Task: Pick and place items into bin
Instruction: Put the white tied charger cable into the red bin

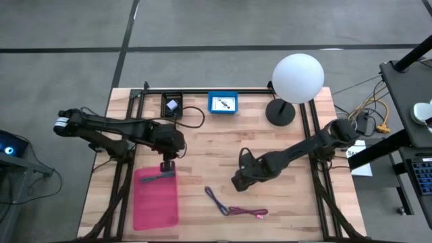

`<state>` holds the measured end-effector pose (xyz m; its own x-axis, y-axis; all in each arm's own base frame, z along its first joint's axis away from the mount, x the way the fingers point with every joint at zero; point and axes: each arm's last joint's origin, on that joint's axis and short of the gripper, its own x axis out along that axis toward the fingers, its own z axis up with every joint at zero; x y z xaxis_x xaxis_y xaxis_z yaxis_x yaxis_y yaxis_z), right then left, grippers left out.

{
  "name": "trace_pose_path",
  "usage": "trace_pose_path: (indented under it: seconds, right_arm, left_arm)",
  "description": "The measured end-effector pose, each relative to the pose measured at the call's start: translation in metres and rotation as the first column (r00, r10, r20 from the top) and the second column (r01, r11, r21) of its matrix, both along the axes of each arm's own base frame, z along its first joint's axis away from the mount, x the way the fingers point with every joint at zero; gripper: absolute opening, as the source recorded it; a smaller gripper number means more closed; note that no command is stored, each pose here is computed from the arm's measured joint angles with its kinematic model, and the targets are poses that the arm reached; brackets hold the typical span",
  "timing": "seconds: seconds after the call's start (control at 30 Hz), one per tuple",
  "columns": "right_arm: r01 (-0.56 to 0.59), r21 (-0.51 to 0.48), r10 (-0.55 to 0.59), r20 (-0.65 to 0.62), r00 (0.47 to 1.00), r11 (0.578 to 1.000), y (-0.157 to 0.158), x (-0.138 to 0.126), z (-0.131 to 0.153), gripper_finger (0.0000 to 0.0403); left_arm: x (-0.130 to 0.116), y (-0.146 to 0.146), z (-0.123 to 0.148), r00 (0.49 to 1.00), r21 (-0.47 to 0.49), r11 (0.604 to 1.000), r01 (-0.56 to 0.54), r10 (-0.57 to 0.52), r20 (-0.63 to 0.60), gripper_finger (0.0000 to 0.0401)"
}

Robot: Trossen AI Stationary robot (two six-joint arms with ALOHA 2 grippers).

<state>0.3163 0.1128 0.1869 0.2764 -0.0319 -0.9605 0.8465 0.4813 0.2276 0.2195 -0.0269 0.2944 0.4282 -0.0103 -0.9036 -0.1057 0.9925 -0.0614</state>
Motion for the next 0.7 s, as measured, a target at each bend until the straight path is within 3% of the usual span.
trace_pose_path:
  seconds: [0.43, 0.7]
  right_arm:
    - [0.029, 0.064, -0.024, -0.073, 0.997, 0.998, 0.008, 0.014, -0.041, 0.0201]
    - [0.021, 0.112, -0.01, -0.104, 0.995, 0.994, 0.012, 0.017, -0.051, 0.0185]
  left_arm:
    - [-0.003, 0.0, 0.004, 1.0, -0.001, 1.0, 0.009, -0.009, 0.029, 0.0066]
    - [-0.003, 0.0, 0.002, 1.0, 0.0, 1.0, 0.009, -0.009, 0.018, 0.0066]
